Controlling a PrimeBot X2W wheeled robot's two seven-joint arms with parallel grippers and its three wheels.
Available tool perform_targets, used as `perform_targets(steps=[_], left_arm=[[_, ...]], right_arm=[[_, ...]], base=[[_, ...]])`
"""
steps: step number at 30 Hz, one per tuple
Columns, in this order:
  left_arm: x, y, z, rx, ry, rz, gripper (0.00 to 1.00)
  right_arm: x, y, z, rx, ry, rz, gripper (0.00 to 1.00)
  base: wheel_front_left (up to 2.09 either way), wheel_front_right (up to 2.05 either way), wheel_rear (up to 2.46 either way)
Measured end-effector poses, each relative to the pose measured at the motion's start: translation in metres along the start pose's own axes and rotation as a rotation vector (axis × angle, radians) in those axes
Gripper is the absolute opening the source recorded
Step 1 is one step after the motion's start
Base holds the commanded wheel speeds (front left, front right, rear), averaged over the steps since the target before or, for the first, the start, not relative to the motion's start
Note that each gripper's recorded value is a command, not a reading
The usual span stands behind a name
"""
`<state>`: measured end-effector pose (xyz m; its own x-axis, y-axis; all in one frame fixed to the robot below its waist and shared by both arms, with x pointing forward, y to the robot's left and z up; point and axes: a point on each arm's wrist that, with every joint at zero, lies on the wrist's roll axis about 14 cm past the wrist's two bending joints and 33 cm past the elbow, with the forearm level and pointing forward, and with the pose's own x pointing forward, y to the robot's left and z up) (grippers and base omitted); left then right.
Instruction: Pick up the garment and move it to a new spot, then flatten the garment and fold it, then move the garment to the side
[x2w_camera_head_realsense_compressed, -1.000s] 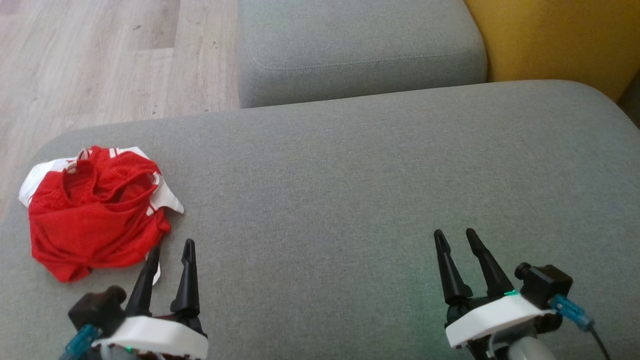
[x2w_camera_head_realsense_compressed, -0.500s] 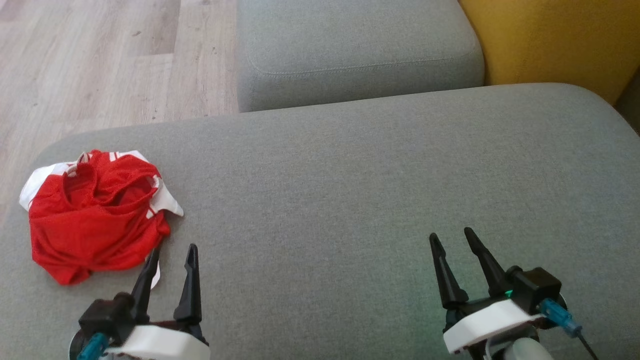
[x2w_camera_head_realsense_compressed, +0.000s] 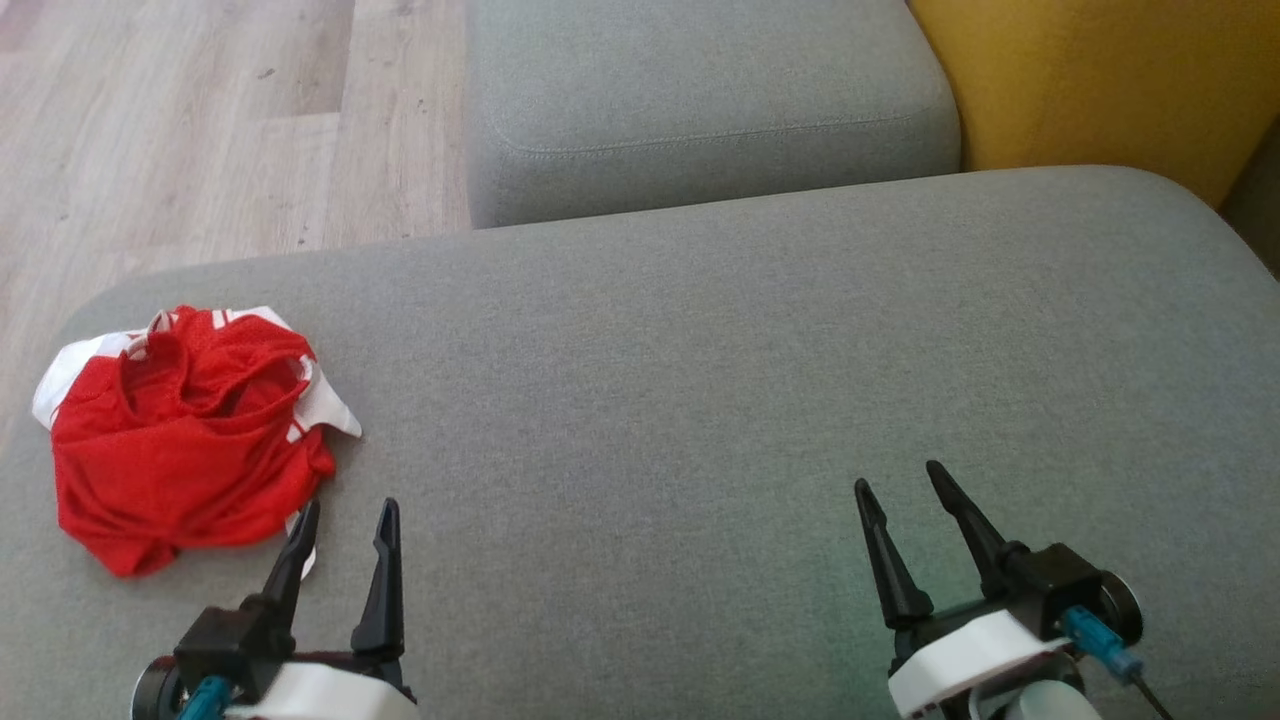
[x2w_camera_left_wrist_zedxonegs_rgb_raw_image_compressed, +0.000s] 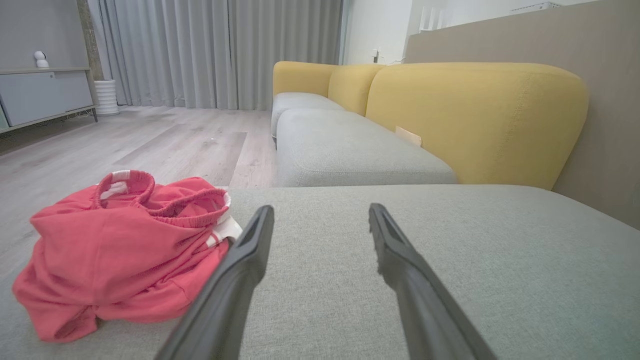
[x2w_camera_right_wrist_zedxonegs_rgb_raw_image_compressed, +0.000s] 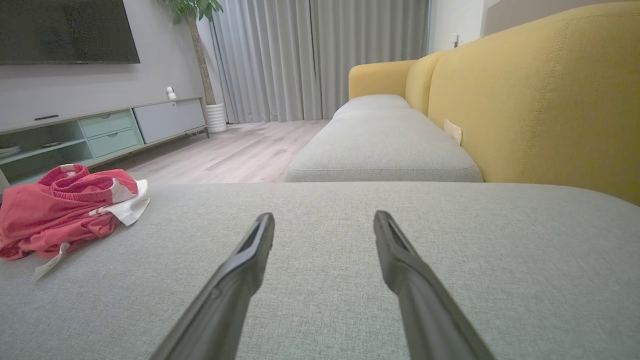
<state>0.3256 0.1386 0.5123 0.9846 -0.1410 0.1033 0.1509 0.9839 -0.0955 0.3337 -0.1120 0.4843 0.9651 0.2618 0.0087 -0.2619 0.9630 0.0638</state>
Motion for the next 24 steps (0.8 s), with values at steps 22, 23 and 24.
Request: perform_targets(steps=[22,23,24], left_arm=[[-0.008,0.018,-0.006,0.047,0.021,0.063,1.00],[-0.009,0.021,-0.005,0.053,0.021,0.076,1.00],[-0.011,0.024,-0.005,0.056,0.021,0.089,1.00]], right_arm=[[0.006,0.005,0.000,0.000,0.003,0.021,1.00],[0.008,0.007,-0.001,0.000,0.004,0.029,1.00],[0.009,0.010,-0.001,-0.001,0.006,0.039,1.00]], base=[[0.00,0.00,0.00],[0.00,0.00,0.00],[0.00,0.00,0.00]])
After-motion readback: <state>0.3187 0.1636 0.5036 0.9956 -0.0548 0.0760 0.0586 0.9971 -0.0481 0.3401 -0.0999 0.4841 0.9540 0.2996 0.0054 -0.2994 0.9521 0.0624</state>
